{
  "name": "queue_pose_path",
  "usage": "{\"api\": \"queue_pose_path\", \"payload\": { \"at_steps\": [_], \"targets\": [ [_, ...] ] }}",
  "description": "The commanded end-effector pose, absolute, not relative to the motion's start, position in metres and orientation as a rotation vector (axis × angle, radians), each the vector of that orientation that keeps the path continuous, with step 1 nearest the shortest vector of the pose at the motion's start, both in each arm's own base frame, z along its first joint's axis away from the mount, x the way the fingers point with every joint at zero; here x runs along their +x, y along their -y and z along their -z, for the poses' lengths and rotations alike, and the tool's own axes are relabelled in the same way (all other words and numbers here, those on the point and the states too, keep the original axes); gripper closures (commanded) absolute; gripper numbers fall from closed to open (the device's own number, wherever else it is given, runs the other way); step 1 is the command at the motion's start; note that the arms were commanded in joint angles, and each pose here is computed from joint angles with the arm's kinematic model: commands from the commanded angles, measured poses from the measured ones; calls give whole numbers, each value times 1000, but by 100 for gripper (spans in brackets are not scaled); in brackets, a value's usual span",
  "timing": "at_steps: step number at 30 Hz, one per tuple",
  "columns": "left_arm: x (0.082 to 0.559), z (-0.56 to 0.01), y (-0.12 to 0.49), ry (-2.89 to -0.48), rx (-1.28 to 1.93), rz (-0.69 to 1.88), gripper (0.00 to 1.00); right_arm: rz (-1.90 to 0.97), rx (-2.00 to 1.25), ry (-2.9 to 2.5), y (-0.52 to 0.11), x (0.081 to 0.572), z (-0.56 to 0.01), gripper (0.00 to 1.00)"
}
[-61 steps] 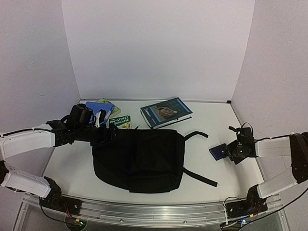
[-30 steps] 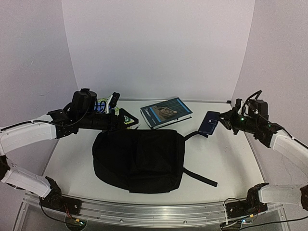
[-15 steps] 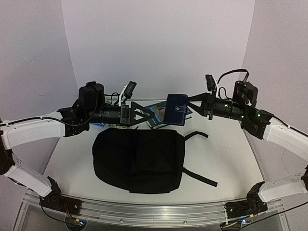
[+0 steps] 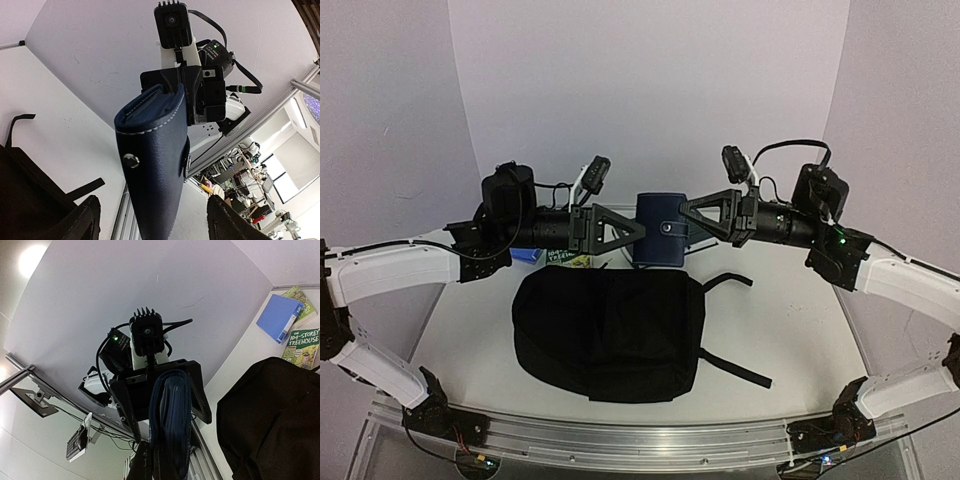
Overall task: Pack the student bag
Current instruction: Pick up the personal item from the center of the board.
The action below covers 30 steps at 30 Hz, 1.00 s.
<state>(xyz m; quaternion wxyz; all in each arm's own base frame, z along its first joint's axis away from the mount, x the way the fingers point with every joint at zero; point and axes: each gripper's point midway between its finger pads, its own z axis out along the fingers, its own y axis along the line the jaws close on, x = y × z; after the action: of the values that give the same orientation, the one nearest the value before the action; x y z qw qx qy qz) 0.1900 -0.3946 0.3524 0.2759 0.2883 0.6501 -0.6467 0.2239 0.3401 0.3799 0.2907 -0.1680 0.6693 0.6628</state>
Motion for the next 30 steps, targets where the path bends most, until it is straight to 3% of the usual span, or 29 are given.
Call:
{"api": "queue_pose_path", "payload": {
  "at_steps": [1, 13, 18, 19, 21, 26, 30],
  "targets": [
    [178, -388, 394, -1593, 841, 1800, 36, -1837, -548, -1610, -342, 209, -424, 100],
    [173, -385, 396, -1591, 866, 1844, 68, -1846, -552, -1618, -346, 210, -421, 100],
    [174, -385, 396, -1593, 861, 1844, 90, -1837, -536, -1629, -347, 213, -417, 100],
    [174, -385, 396, -1596, 855, 1840, 95, -1831, -528, -1633, -347, 215, -415, 97],
    [176, -383, 394, -1608, 838, 1826, 100, -1806, -502, -1648, -347, 219, -411, 78],
    [199, -365, 385, -1771, 677, 1665, 100, -1584, -348, -1757, -337, 250, -388, 27],
    [225, -348, 357, -1885, 525, 1529, 100, -1263, -190, -1944, -319, 286, -345, 21]
  ]
}}
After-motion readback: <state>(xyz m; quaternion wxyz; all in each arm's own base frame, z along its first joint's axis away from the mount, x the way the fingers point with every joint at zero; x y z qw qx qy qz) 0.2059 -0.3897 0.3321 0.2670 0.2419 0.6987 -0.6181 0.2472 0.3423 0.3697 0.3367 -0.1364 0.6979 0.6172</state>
